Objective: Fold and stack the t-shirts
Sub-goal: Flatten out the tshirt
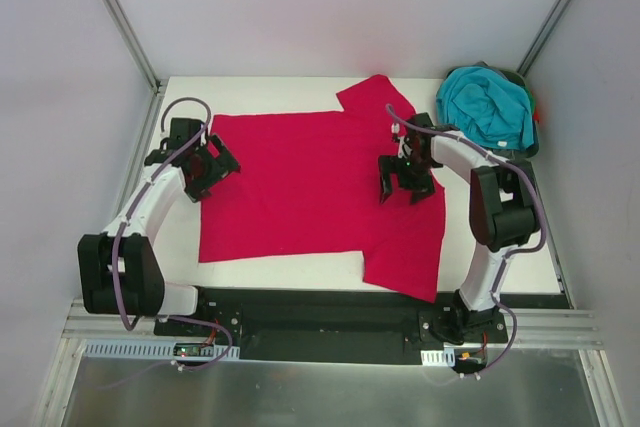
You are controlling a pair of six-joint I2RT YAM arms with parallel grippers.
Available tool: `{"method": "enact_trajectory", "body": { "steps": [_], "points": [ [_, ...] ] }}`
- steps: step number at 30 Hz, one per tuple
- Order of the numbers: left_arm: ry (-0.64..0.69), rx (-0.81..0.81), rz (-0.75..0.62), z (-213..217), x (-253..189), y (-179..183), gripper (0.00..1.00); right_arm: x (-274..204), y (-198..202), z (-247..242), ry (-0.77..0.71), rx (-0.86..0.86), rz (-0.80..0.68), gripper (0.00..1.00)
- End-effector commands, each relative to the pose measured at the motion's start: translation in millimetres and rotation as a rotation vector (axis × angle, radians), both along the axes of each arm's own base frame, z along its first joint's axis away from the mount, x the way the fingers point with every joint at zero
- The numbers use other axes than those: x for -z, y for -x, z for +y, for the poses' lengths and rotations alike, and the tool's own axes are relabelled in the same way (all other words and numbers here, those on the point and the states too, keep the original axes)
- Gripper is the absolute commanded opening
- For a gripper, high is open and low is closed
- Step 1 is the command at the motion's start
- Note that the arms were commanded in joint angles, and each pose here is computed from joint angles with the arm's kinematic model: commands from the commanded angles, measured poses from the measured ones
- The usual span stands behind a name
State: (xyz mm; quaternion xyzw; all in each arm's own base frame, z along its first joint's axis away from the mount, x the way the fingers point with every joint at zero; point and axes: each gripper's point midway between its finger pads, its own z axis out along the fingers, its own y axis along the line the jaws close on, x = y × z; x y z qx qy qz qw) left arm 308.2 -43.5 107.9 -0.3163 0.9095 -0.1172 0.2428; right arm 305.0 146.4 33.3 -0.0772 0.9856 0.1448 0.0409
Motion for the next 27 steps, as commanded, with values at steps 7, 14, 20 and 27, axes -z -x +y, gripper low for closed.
{"method": "enact_trajectory", "body": {
  "steps": [7, 14, 20, 27],
  "points": [
    [0.056, 0.119, 0.051, -22.7, 13.7, -69.6, 0.99, -51.8, -71.7, 2.8, 0.035, 0.006, -0.198, 0.96],
    [-0.006, 0.105, 0.135, -12.1, 54.0, -97.0, 0.99, -14.7, -79.8, 23.0, -0.034, -0.004, -0.1, 0.96],
    [-0.051, 0.065, 0.196, -0.5, 72.6, -121.7, 0.99, 0.7, -97.1, 29.1, -0.044, -0.018, -0.124, 0.96],
    [-0.117, 0.026, 0.262, 21.3, 88.0, -140.6, 0.99, 13.5, -104.1, 40.8, -0.091, 0.003, -0.083, 0.96]
  ]
}}
